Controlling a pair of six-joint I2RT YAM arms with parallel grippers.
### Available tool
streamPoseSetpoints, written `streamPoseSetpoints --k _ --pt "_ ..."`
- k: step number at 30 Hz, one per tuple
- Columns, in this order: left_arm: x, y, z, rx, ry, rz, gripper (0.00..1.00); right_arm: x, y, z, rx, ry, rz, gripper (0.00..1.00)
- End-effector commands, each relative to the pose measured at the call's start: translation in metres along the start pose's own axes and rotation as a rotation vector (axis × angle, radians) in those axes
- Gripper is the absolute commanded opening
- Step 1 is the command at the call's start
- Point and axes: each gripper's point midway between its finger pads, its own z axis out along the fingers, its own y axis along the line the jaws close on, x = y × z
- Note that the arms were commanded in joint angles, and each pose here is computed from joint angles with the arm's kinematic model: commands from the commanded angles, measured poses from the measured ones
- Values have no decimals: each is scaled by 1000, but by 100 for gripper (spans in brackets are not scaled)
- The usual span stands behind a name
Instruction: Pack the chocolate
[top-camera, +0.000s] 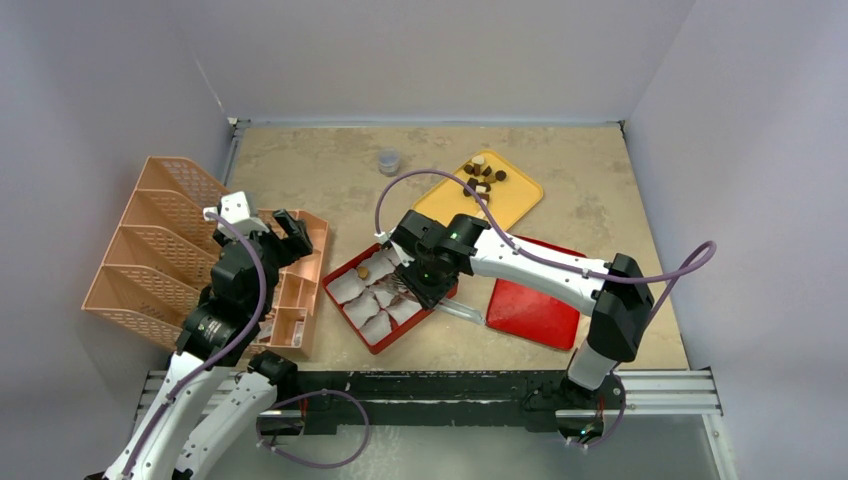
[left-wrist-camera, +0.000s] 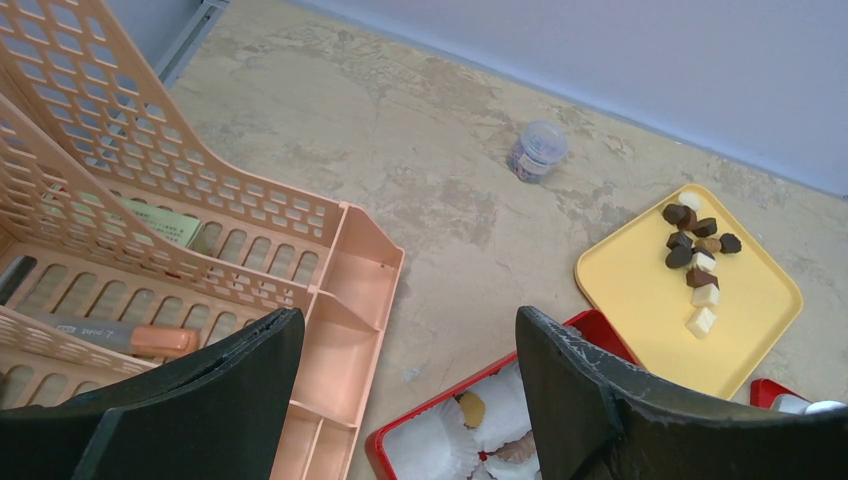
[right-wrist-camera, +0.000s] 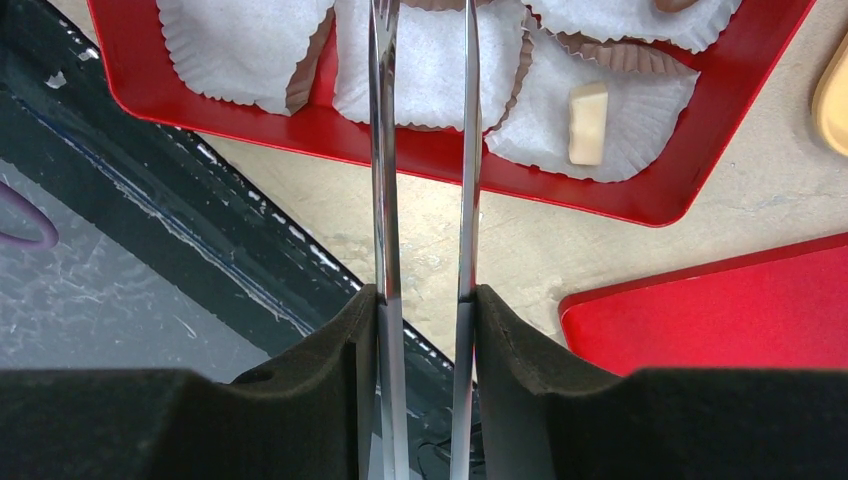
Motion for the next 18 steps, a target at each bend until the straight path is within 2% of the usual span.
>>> streamPoseSetpoints --k 1,11,18 --pt "-9 -2 1 0 -29 -18 77 -12 6 -16 -17 -49 -11 38" --pt "-9 -2 1 1 -28 -16 77 -14 6 -18 -14 -55 -12 41" --pt "-9 -3 1 3 -26 -16 77 -19 5 -26 -9 -80 -9 39"
